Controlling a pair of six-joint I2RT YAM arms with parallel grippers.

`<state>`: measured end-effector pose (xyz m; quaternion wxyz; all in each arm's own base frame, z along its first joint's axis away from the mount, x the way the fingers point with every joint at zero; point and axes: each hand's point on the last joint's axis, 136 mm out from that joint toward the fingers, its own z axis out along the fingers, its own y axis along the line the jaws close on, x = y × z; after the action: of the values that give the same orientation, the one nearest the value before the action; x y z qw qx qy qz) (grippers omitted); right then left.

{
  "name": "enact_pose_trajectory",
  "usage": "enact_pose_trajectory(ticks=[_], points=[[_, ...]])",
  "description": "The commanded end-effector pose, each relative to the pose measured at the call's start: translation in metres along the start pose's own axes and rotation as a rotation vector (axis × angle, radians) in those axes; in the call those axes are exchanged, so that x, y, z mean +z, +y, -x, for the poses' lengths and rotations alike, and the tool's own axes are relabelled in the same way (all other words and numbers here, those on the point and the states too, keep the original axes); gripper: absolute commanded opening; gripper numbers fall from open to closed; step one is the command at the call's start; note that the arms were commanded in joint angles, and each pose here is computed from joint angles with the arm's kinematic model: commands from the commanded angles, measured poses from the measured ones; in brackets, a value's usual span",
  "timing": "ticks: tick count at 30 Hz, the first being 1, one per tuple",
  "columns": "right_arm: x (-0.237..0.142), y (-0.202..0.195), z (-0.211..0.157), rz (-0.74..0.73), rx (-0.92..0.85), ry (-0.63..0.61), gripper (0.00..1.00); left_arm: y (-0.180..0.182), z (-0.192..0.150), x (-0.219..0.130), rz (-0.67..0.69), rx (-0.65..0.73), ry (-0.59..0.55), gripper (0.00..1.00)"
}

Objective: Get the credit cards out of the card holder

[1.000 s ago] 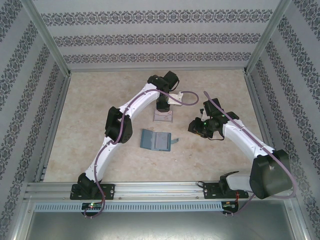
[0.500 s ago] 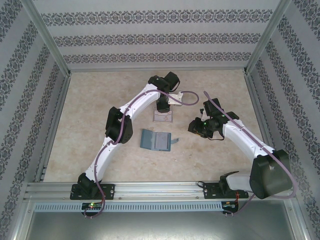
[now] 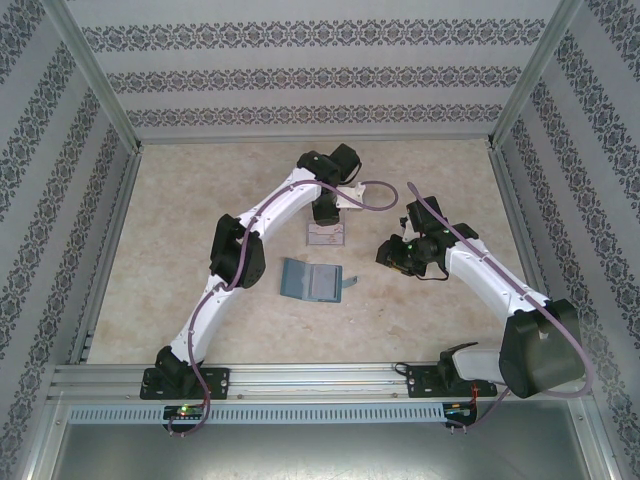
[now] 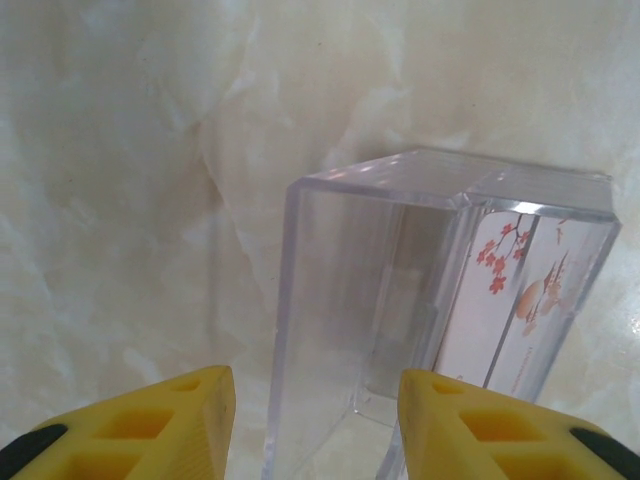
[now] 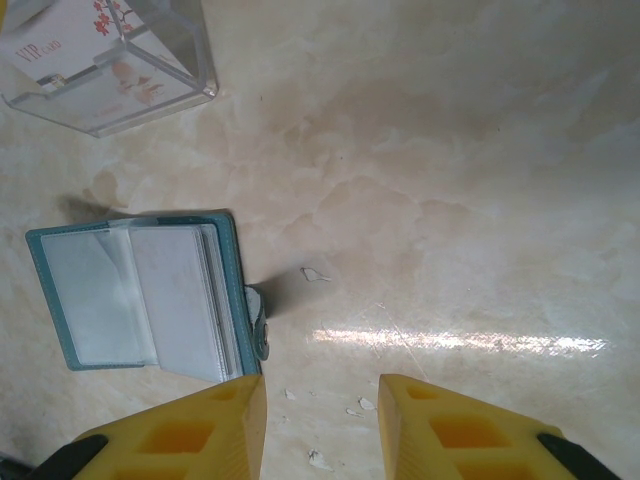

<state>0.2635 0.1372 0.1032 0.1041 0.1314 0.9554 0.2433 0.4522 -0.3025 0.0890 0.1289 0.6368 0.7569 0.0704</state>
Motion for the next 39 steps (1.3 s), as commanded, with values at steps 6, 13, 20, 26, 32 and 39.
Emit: enact_pose_trajectory(ticks=[6,13,20,26,32,39], points=[[-0.009,0.013,0.006,0.038,-0.006,-0.016,0.35,0.02,-0.003,-0.046,0.123,-0.14,-0.01,0.44],[-0.001,0.028,0.004,0.06,-0.03,0.001,0.34,0.029,-0.021,-0.062,0.198,-0.405,0.032,0.39],[0.013,0.046,-0.005,0.083,-0.069,0.037,0.34,0.011,-0.026,-0.077,0.144,-0.66,-0.065,0.4],[0.027,0.059,-0.014,0.088,-0.101,0.072,0.34,0.0,-0.038,-0.1,0.193,-0.822,-0.247,0.41],[0.042,0.072,-0.021,0.083,-0.132,0.113,0.34,-0.004,-0.07,-0.115,0.296,-1.13,-0.349,0.54],[0.056,0.083,-0.029,0.075,-0.16,0.149,0.34,-0.043,-0.075,-0.109,0.052,-1.281,-0.298,0.5]])
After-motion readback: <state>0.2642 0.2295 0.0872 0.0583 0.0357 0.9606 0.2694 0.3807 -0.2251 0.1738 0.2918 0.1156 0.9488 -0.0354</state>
